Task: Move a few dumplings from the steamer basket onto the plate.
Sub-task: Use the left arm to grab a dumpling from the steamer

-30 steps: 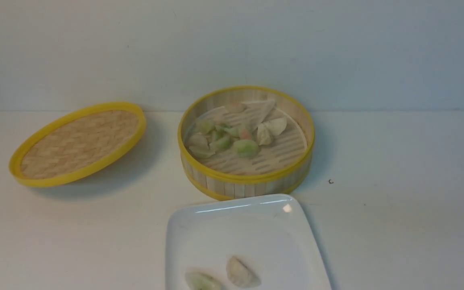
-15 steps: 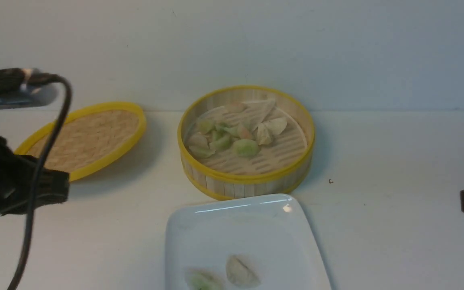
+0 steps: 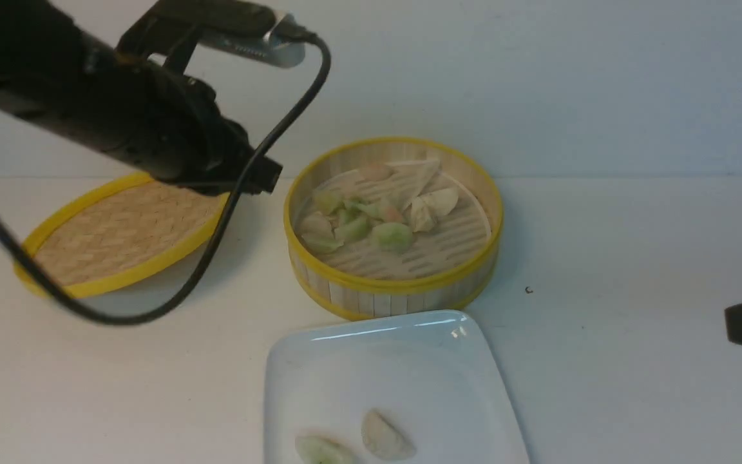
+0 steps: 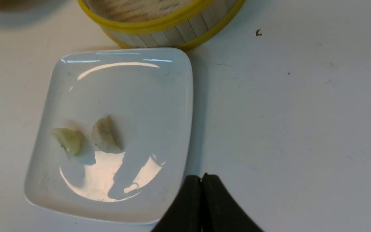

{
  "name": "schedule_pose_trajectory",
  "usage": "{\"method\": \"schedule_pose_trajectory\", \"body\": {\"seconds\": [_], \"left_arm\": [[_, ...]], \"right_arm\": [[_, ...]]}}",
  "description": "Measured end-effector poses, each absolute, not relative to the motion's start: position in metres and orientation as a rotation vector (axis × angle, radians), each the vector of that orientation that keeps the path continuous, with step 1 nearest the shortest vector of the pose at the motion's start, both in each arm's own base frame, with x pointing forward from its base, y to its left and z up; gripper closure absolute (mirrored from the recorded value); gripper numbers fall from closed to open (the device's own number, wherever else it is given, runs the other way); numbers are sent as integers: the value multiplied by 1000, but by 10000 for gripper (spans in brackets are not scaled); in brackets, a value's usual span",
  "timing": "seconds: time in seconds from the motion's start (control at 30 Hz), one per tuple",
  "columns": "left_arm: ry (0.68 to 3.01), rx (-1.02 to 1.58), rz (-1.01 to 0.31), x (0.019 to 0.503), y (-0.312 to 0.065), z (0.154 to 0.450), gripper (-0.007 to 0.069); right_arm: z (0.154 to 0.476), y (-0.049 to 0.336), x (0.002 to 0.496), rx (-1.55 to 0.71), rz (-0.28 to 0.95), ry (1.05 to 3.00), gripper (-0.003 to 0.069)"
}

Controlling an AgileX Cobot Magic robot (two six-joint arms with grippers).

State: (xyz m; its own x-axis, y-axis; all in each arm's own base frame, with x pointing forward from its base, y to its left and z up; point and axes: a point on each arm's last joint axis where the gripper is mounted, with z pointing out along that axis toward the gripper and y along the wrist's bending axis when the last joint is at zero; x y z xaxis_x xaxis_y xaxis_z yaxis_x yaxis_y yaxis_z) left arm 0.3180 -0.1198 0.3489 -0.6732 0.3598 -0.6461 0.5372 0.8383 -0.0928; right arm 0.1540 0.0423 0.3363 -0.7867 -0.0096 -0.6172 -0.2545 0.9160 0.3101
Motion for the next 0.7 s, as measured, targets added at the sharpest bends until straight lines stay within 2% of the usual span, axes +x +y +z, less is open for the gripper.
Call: {"method": "schedule_pose_trajectory", "body": {"seconds": [0.23, 0.27, 0.3, 0.33, 0.4, 0.53, 0.63, 0.67, 0.7], "left_arm": [[2374, 768, -305, 378, -137, 325, 631], [2389, 801, -296, 394, -141, 309, 630], [2383, 803, -295, 394, -141, 310, 630], [2397, 815, -288, 409, -146, 292, 625], [2406, 821, -280, 424, -149, 277, 609], [2436, 827, -273, 448, -156, 240, 535], [2451, 842, -269, 458, -162, 221, 446], [2452, 846, -266, 459, -162, 220, 440], [2450, 866, -247, 464, -165, 209, 375]], "right_arm": [[338, 46, 154, -170, 564, 2422, 673], [338, 46, 154, -161, 575, 2423, 673], [338, 46, 154, -161, 575, 2423, 673], [338, 46, 153, -151, 581, 2426, 673], [338, 46, 153, -147, 584, 2431, 673], [338, 46, 152, -147, 588, 2439, 673], [337, 46, 152, -149, 589, 2443, 673], [337, 46, 152, -150, 590, 2444, 673], [337, 46, 152, -151, 591, 2447, 673]]}}
